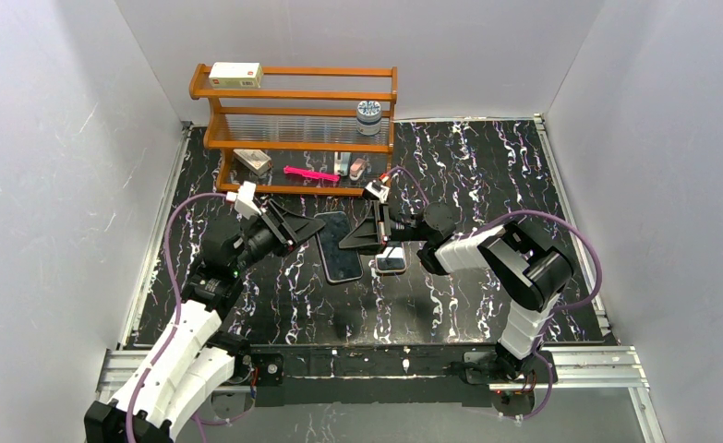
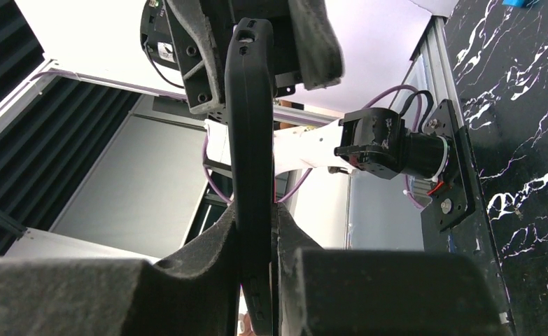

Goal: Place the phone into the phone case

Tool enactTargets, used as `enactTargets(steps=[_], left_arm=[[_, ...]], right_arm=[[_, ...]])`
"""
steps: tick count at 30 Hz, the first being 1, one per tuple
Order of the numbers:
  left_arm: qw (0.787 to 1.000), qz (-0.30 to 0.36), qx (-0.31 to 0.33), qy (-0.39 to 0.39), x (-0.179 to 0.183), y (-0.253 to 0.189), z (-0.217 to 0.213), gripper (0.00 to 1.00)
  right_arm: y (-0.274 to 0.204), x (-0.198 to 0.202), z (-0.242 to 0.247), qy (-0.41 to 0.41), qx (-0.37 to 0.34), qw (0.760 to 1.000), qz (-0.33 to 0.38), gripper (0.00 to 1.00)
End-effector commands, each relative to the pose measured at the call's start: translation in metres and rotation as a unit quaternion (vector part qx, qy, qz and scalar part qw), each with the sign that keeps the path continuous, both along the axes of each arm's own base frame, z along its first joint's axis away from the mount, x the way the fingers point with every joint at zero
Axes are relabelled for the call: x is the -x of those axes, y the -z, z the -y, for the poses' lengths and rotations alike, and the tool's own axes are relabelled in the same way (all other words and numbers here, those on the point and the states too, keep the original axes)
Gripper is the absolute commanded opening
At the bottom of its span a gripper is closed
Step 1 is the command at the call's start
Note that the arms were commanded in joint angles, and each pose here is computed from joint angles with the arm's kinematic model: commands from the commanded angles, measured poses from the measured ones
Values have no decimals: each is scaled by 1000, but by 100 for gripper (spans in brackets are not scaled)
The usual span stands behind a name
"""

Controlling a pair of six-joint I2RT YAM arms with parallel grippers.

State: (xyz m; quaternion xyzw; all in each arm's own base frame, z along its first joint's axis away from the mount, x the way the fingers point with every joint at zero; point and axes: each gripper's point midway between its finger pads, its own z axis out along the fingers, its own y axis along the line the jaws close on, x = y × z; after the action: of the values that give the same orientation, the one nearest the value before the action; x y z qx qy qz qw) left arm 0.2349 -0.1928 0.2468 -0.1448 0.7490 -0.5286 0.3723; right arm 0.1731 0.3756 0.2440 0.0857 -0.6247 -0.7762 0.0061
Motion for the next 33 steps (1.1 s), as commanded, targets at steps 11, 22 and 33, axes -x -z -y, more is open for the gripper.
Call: enactTargets(steps=[11, 22, 33], left_arm=[[997, 1, 68, 26, 23, -8, 4, 59], [996, -20, 80, 40, 22, 2, 9, 30], [998, -51, -21, 44, 18, 27, 5, 0]], right_arm=[[-42, -6, 7, 41, -97, 992, 73, 11], [-35, -12, 3, 46, -89, 993, 60, 14], [-29, -15, -1, 58, -63, 994, 68, 37]])
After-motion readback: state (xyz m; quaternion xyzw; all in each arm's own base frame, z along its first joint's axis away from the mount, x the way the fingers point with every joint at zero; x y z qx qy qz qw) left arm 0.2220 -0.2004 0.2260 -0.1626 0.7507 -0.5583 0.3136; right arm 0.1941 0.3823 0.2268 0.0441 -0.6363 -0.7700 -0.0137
